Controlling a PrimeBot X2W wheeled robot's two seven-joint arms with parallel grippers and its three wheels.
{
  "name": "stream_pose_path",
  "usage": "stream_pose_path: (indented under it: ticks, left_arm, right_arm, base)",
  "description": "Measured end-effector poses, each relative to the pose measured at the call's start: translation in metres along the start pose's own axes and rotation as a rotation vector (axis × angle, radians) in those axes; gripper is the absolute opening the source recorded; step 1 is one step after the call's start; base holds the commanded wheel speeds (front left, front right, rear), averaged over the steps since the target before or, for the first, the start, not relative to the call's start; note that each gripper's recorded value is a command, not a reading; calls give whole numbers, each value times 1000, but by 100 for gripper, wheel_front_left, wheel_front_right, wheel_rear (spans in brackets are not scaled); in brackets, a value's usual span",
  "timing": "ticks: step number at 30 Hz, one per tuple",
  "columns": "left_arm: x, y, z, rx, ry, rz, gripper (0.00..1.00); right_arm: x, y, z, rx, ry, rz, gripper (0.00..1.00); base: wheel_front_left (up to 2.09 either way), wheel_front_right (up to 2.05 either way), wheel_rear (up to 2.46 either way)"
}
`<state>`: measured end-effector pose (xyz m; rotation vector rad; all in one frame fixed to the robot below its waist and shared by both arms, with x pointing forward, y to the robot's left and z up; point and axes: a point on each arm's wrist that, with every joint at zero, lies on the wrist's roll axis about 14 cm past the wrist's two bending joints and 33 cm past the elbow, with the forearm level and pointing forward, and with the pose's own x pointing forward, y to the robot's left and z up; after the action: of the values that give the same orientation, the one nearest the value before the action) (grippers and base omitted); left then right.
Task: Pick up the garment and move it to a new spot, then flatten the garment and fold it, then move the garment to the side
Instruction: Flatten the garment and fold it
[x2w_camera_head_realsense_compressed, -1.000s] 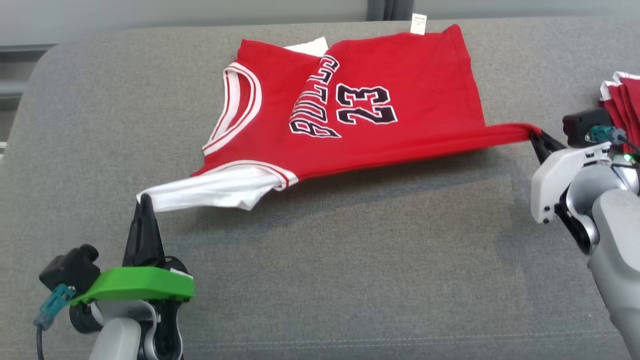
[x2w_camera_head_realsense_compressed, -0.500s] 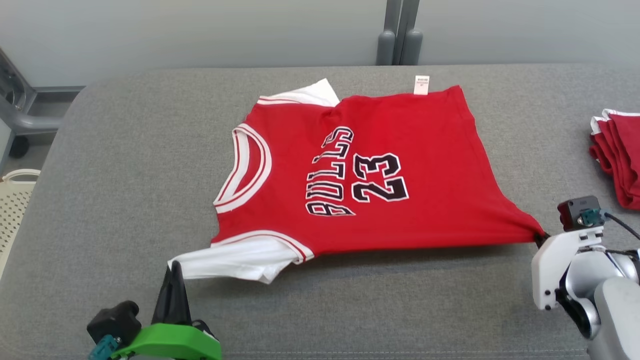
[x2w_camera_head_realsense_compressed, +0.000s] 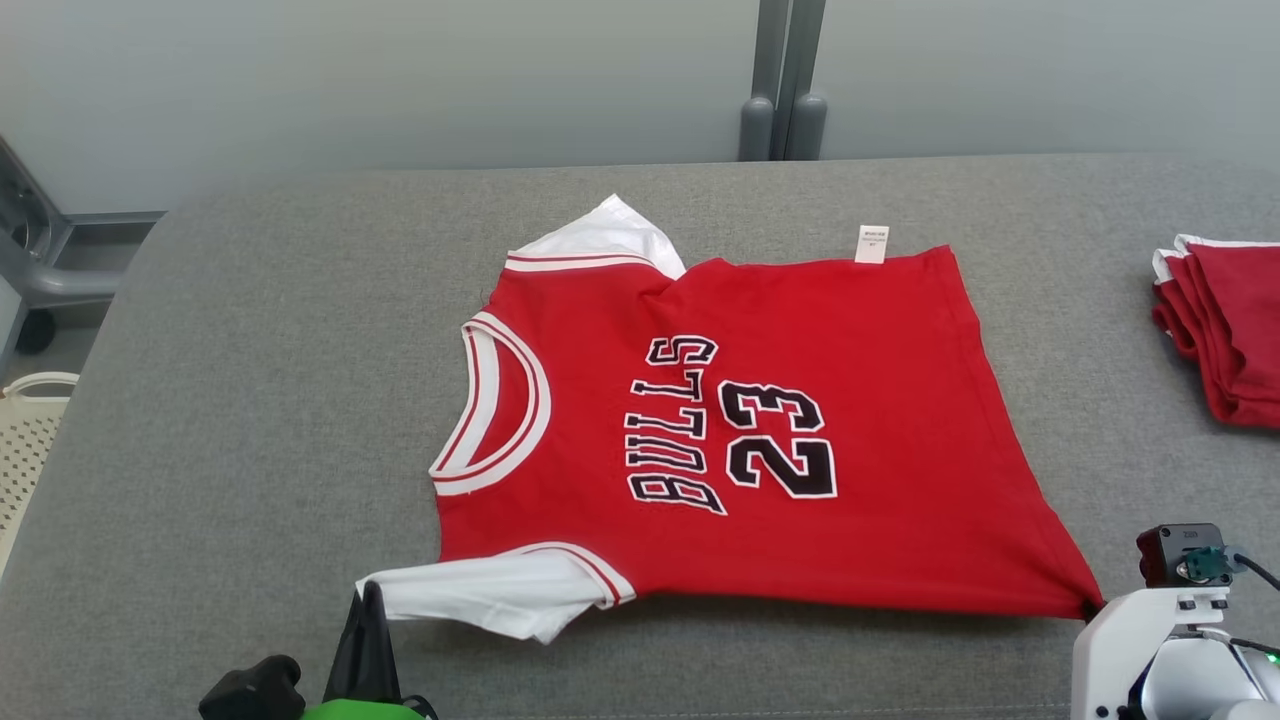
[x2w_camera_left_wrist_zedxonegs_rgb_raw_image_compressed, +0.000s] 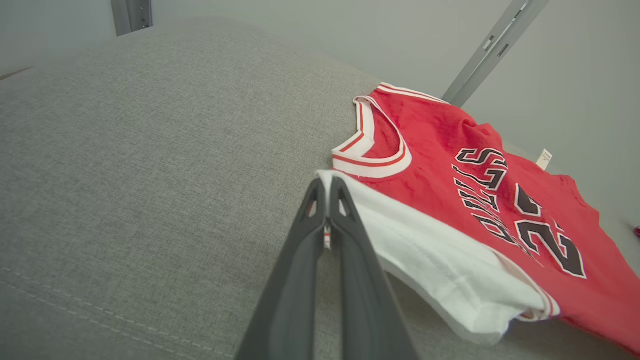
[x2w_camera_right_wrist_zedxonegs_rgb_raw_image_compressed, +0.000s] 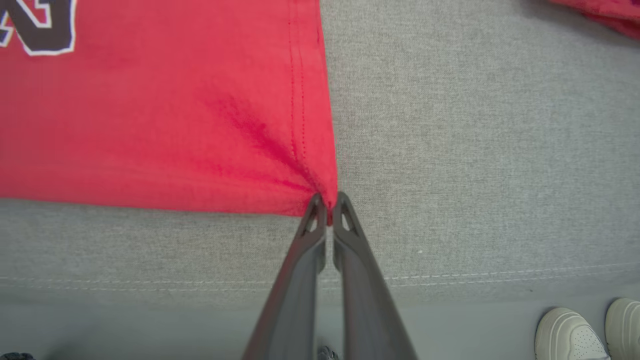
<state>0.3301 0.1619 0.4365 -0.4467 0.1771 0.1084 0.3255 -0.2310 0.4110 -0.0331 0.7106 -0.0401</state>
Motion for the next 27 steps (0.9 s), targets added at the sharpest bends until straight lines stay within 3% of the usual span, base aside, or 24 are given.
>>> stream_pose_path:
  ticks: [10,14,19,27]
  left_arm:
    - [-5,3,4,97,8,-8,0]
    - [-11,-5,-7,80,56,-25,0]
    - [-8,-29,-10,58,85,-94,0]
    - [23,-70,4,114,136,-219,0]
  right_arm:
    - [-12,4,-8,22,16,2,0]
    - [-12,3,-6,20,8,2,0]
    - [-6,13,19,31,-71,37,0]
    - [9,28,65,6,-176,84,0]
  base:
    - [0,0,0]
    - [0,0,0]
    - [0,0,0]
    - [0,0,0]
